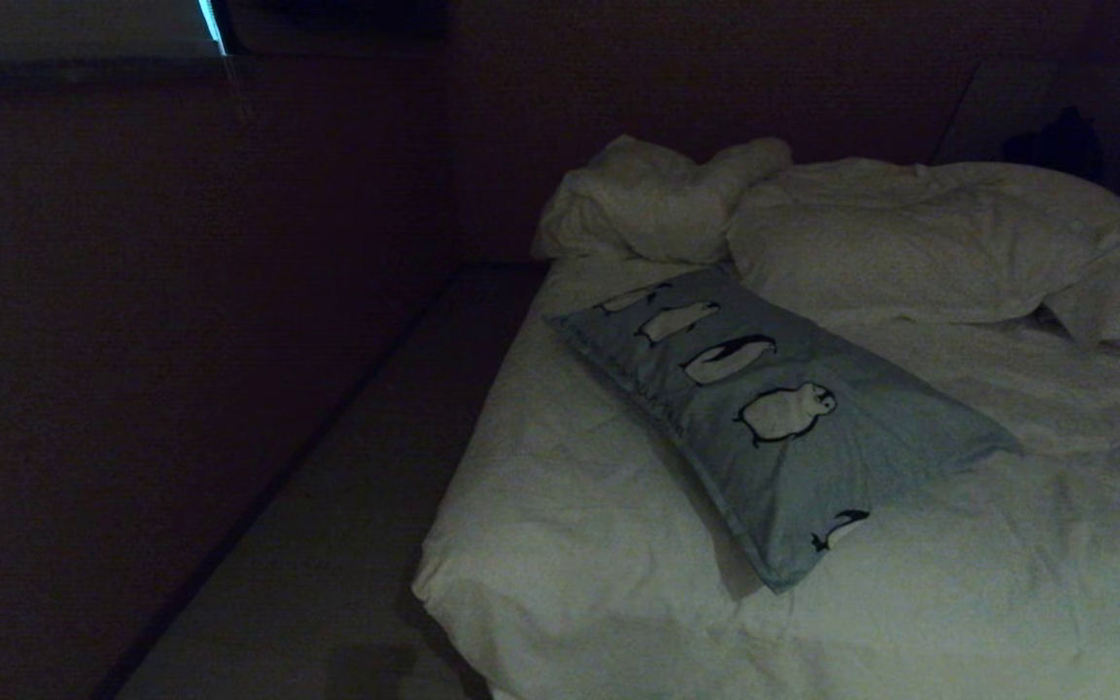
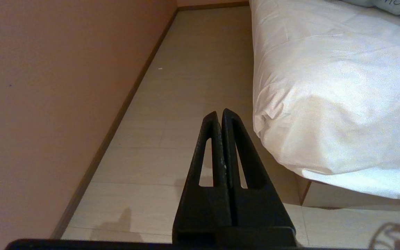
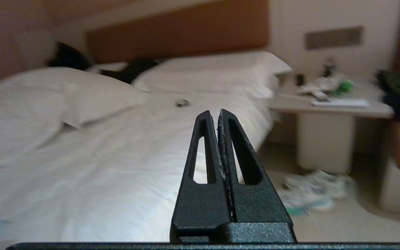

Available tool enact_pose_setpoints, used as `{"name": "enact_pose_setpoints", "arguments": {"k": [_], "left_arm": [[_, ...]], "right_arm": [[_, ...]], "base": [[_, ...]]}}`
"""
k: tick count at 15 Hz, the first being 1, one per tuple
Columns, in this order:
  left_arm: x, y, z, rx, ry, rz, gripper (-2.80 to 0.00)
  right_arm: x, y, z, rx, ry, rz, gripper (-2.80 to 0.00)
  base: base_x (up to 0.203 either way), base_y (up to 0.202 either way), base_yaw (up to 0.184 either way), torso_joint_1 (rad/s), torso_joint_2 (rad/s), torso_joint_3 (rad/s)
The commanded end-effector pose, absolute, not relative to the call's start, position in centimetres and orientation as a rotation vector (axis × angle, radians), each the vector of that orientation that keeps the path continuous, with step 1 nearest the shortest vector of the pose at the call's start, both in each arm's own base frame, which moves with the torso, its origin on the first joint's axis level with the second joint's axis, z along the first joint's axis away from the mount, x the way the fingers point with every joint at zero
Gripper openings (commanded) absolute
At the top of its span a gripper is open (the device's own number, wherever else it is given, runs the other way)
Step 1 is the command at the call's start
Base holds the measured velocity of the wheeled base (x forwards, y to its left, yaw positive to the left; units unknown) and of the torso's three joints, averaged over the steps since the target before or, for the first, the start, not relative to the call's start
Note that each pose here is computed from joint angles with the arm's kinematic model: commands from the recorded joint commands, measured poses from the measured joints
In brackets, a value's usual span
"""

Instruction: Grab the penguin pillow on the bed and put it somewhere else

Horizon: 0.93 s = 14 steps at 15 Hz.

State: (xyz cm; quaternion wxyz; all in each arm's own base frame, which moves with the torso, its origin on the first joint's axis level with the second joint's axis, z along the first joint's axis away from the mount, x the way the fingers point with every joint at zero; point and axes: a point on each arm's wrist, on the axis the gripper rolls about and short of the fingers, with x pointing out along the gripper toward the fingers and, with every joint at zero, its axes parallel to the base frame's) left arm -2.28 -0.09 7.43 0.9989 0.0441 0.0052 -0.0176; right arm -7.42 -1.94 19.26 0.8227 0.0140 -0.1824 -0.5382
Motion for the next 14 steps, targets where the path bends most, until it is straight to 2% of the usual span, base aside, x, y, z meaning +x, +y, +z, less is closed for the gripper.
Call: {"name": "enact_pose_setpoints", "arguments": {"k": [1,4,14], "left_arm": [[-2.3,-0.1,7.4,0.089,0.011,-0.035,-2.8],[-2.3,-0.1,7.4,0.089,0.011,-0.036,-2.8],[-2.3,-0.1,7.4,0.089,0.011,-0.036,-2.8]], "right_arm": [[-7.8,-1.7,18.9,-0.032,-0.454,-0.988,-2.8],[-7.6,-1.5,18.0,-0.081,-0.461,-0.805,-2.8],[-6.1,-0.6,15.8,-0.1,-0.301,-0.327,-2.8]], "base": [[0.0,0.0,0.0,0.0,0.0,0.0],[0.0,0.0,0.0,0.0,0.0,0.0],[0.0,0.0,0.0,0.0,0.0,0.0]]}}
